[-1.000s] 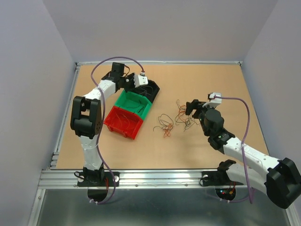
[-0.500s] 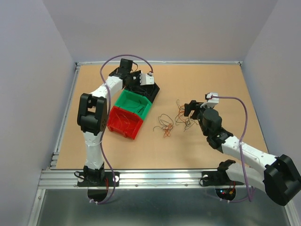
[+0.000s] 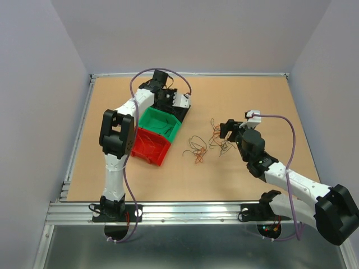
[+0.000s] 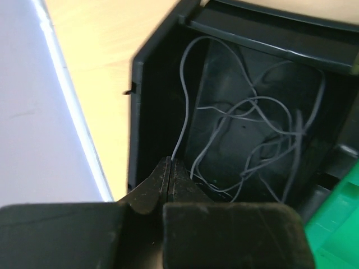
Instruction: Untangle the cables
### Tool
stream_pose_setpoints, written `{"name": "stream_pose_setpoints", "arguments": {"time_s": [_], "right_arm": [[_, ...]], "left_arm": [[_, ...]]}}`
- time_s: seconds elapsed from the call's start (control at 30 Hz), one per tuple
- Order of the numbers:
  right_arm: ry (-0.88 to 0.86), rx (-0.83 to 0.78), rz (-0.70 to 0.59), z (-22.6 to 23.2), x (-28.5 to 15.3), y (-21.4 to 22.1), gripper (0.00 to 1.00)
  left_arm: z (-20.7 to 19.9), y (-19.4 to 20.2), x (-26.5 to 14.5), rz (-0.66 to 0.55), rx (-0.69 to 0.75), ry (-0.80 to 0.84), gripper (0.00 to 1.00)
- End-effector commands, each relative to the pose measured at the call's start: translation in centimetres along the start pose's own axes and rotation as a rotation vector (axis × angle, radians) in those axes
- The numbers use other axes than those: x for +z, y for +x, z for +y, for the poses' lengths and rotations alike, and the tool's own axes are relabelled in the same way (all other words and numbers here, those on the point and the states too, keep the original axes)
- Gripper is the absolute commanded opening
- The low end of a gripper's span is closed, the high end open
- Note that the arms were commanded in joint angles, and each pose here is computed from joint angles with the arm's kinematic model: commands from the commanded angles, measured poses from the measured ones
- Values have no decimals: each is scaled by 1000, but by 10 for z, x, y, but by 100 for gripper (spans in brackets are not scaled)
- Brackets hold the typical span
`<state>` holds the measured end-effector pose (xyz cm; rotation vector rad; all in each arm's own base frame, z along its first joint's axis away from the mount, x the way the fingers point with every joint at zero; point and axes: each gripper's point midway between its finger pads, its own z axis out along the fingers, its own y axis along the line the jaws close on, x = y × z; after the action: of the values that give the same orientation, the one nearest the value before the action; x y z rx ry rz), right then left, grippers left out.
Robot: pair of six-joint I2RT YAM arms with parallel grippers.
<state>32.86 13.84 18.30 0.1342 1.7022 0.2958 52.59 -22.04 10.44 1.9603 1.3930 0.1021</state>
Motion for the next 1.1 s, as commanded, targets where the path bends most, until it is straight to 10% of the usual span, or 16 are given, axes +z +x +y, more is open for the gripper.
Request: {"name": "stream_pose_setpoints", "arguments": {"time_s": [0.0,0.43,1.07], "right_arm": [[-13,21,-60,4,-2,-17,80],[-28,19,-45,8,2,-14,80],[-69,5,3,19,6,-7,80]], "left_arm": [[-16,5,-6,7,12,92,0],[-31,19,5,-2,-38,121,0],[27,-3,-53,-2,-88,-102,52]]}}
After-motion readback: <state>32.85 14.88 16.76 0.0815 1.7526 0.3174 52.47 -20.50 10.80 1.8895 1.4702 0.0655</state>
